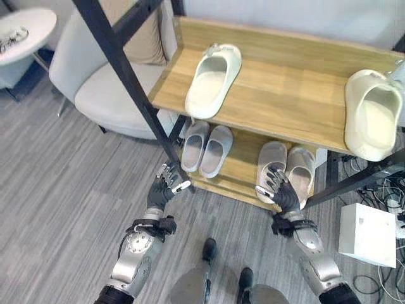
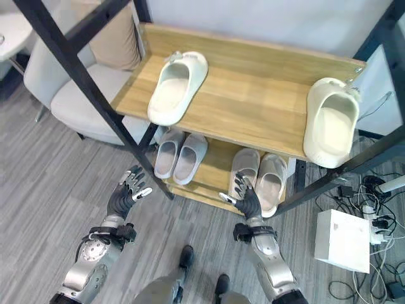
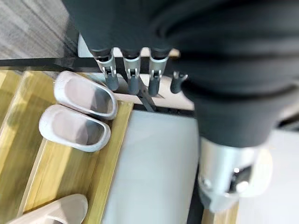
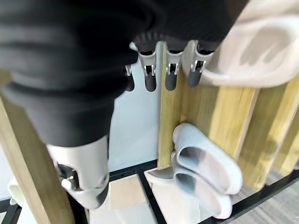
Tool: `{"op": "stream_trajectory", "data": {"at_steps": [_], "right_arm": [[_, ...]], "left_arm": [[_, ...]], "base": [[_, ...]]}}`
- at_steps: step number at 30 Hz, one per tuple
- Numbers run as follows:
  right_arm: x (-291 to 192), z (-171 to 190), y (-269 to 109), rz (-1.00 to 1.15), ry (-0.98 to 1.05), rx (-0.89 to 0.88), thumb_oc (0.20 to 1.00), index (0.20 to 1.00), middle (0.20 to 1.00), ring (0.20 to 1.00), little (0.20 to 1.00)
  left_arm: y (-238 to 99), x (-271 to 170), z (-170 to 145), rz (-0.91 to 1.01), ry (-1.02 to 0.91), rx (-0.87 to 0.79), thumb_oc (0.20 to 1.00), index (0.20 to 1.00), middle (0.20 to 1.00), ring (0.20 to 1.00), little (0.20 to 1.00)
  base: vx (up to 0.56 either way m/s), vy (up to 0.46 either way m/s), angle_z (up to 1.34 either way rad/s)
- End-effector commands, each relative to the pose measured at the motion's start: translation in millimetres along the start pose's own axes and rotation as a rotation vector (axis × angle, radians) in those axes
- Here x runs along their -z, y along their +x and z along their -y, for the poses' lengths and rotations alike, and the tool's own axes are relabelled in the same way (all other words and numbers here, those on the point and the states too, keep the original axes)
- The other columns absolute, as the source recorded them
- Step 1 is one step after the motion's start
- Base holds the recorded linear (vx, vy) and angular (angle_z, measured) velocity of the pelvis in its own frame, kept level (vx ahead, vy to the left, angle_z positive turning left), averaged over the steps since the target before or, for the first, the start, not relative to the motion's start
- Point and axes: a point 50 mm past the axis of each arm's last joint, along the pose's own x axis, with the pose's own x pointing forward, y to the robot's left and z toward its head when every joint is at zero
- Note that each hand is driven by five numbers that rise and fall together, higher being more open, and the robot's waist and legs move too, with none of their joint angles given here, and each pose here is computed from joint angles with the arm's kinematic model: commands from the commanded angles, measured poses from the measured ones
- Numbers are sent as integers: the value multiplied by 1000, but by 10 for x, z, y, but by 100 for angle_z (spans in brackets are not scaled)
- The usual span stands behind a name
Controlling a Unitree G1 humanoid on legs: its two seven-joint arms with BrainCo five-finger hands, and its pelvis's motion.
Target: Arrange the slippers neatly on the shoe rack.
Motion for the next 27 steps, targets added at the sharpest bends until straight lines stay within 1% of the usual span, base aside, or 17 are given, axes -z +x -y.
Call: {"op": "stream_trajectory", "data": {"at_steps": [1, 2, 3, 6, 9, 10, 12, 13, 15, 17, 18, 19, 21, 22, 23, 25, 27], "right_arm": [[-127, 45, -90, 63, -32, -80, 1000, 1000, 1000, 1000, 1000], [-61, 81, -145, 28, -22, -87, 1000, 1000, 1000, 1000, 1000], [60, 154, -258, -42, -15, -110, 1000, 1000, 1000, 1000, 1000], [163, 184, -333, -101, -4, -131, 1000, 1000, 1000, 1000, 1000], [253, 265, -412, -157, -24, -124, 1000, 1000, 1000, 1000, 1000], [285, 280, -431, -172, -7, -114, 1000, 1000, 1000, 1000, 1000], [371, 332, -498, -209, 70, -74, 1000, 1000, 1000, 1000, 1000], [401, 350, -505, -216, 100, -50, 1000, 1000, 1000, 1000, 1000], [458, 335, -509, -229, 159, -25, 1000, 1000, 1000, 1000, 1000], [486, 322, -485, -230, 209, -8, 1000, 1000, 1000, 1000, 1000], [493, 317, -475, -231, 213, -9, 1000, 1000, 1000, 1000, 1000], [496, 304, -459, -231, 210, -14, 1000, 1000, 1000, 1000, 1000], [521, 274, -447, -242, 201, -24, 1000, 1000, 1000, 1000, 1000], [512, 246, -439, -237, 200, -37, 1000, 1000, 1000, 1000, 1000], [510, 247, -436, -236, 200, -37, 1000, 1000, 1000, 1000, 1000], [534, 130, -436, -246, 203, -78, 1000, 1000, 1000, 1000, 1000], [531, 78, -437, -237, 219, -84, 1000, 1000, 1000, 1000, 1000]], "left_arm": [[-18, 31, 6, -21, 88, 108, 1000, 1000, 1000, 1000, 1000], [-43, 80, -2, -50, 109, 130, 1000, 1000, 1000, 1000, 1000], [-121, 208, -11, -129, 169, 213, 1000, 1000, 1000, 1000, 1000], [-176, 298, -25, -187, 234, 274, 1000, 1000, 1000, 1000, 1000], [-204, 396, 21, -252, 351, 398, 1000, 1000, 1000, 1000, 1000], [-187, 388, 43, -249, 387, 429, 1000, 1000, 1000, 1000, 1000], [-127, 297, 189, -207, 509, 579, 1000, 1000, 1000, 1000, 1000], [-75, 216, 298, -161, 577, 658, 1000, 1000, 1000, 1000, 1000], [14, 32, 528, -49, 615, 753, 1000, 1000, 1000, 1000, 1000], [87, -215, 825, 86, 582, 850, 1000, 1000, 1000, 1000, 1000], [97, -284, 885, 118, 560, 864, 1000, 1000, 1000, 1000, 1000], [95, -469, 1026, 205, 509, 905, 1000, 1000, 1000, 1000, 1000], [80, -606, 1201, 255, 376, 961, 1000, 1000, 1000, 1000, 1000], [70, -766, 1309, 310, 280, 999, 1000, 1000, 1000, 1000, 1000], [71, -772, 1308, 311, 279, 999, 1000, 1000, 1000, 1000, 1000], [86, -1068, 1478, 387, -2, 1022, 1000, 1000, 1000, 1000, 1000], [97, -1275, 1419, 473, -99, 963, 1000, 1000, 1000, 1000, 1000]], "base": [[38, 8, -9], [49, 9, -25], [35, 4, -34], [31, 5, -37], [46, 1, -33], [37, 5, -32], [41, 13, -25], [35, 10, -15], [19, 6, -18], [-2, -6, -23], [-13, -12, -21], [-17, -12, -21], [-14, -12, -14], [-6, -7, -9], [6, -22, -12], [15, -45, -16], [7, -63, -4]]}}
